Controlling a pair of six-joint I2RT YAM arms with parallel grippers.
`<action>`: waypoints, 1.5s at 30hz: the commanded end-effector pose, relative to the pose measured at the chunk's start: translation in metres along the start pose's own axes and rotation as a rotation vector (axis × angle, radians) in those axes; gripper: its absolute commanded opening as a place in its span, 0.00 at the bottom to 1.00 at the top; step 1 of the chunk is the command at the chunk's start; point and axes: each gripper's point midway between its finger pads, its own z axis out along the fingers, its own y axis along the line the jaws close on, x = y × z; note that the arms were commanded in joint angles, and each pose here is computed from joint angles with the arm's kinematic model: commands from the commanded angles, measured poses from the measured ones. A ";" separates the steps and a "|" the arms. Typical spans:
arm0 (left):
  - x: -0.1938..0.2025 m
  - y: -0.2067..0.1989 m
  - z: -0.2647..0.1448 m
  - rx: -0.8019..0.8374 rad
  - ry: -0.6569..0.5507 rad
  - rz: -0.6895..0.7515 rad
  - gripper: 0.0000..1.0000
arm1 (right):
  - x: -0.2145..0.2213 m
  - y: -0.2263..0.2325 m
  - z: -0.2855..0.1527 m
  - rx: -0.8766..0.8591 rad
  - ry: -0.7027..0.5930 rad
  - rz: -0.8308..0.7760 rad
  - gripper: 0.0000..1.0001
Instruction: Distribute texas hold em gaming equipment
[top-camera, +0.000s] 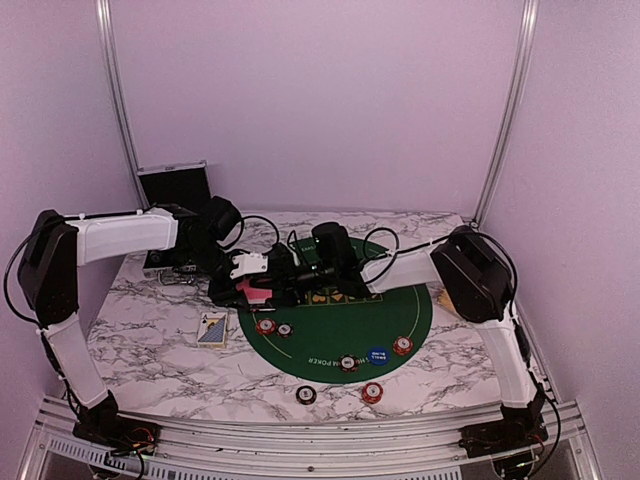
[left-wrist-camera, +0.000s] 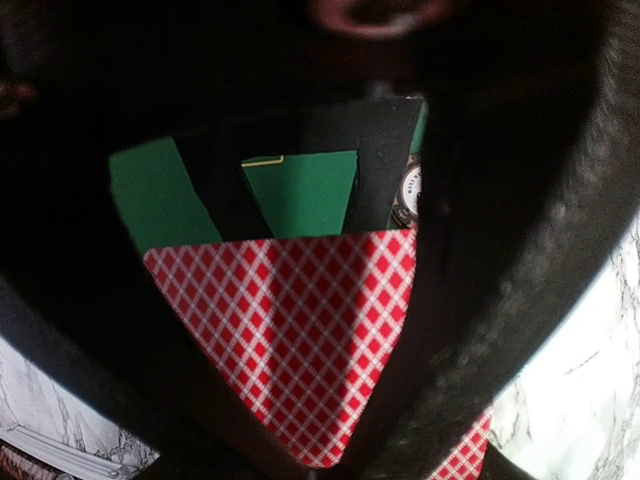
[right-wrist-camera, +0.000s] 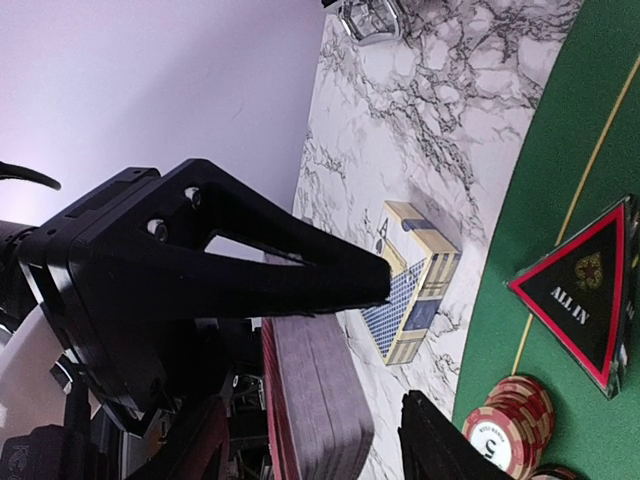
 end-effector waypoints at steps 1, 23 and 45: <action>0.000 0.001 -0.011 -0.014 -0.010 -0.018 0.21 | -0.006 0.021 -0.008 -0.024 -0.018 -0.051 0.55; 0.004 0.004 -0.015 -0.025 -0.011 -0.042 0.18 | -0.004 0.022 -0.022 0.016 -0.032 -0.076 0.45; 0.001 0.006 -0.020 -0.032 -0.023 -0.049 0.16 | -0.004 0.012 -0.030 0.083 -0.034 -0.077 0.29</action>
